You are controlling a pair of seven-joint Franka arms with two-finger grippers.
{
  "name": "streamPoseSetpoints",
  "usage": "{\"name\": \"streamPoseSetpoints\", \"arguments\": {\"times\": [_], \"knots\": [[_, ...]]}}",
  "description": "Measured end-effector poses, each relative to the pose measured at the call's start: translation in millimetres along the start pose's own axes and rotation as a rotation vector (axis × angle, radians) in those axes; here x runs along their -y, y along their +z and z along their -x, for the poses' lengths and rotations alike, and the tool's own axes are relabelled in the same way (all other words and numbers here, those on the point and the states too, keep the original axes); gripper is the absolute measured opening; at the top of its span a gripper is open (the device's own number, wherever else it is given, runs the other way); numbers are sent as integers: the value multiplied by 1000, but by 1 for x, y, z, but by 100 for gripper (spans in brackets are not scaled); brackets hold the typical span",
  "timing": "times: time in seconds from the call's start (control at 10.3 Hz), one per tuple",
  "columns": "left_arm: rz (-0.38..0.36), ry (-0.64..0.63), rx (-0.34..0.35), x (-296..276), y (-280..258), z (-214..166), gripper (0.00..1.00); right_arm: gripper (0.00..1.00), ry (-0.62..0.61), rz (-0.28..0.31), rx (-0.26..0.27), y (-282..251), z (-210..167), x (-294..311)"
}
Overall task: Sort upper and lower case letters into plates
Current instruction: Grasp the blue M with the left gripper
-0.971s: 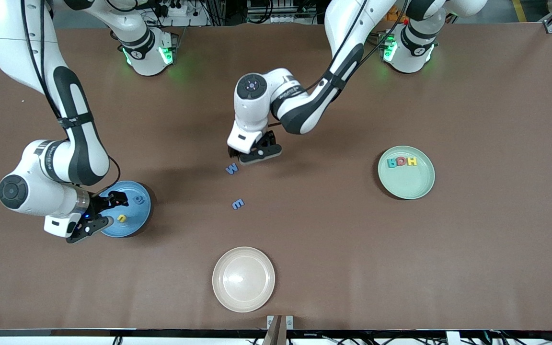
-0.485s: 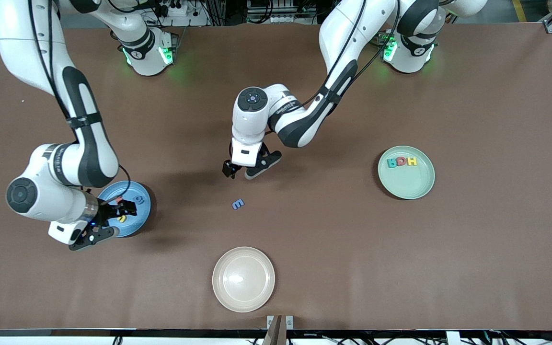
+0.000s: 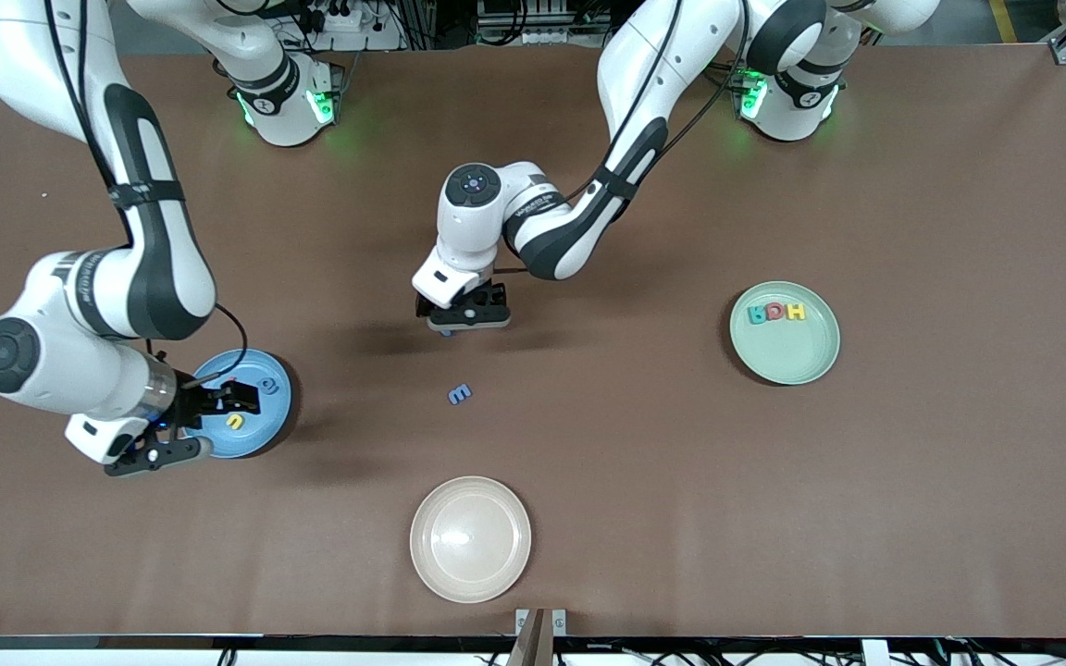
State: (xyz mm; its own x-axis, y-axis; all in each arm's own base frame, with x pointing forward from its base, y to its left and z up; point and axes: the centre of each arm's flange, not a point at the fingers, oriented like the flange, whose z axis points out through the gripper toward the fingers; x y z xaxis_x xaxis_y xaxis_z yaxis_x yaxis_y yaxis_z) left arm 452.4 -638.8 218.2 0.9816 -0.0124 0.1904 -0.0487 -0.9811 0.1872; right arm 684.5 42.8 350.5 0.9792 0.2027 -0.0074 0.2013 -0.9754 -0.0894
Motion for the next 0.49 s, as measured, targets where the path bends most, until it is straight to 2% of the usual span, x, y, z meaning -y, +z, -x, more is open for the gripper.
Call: {"name": "streamPoseSetpoints", "arguments": {"times": [0.29,0.49], "knots": [[17,459,-48,-2,-6,-8,100,100,27,1,8,-2,9,-17],[35,650,-79,-4,-6,-9,100,100,28,0,13,1,10,-17]]}}
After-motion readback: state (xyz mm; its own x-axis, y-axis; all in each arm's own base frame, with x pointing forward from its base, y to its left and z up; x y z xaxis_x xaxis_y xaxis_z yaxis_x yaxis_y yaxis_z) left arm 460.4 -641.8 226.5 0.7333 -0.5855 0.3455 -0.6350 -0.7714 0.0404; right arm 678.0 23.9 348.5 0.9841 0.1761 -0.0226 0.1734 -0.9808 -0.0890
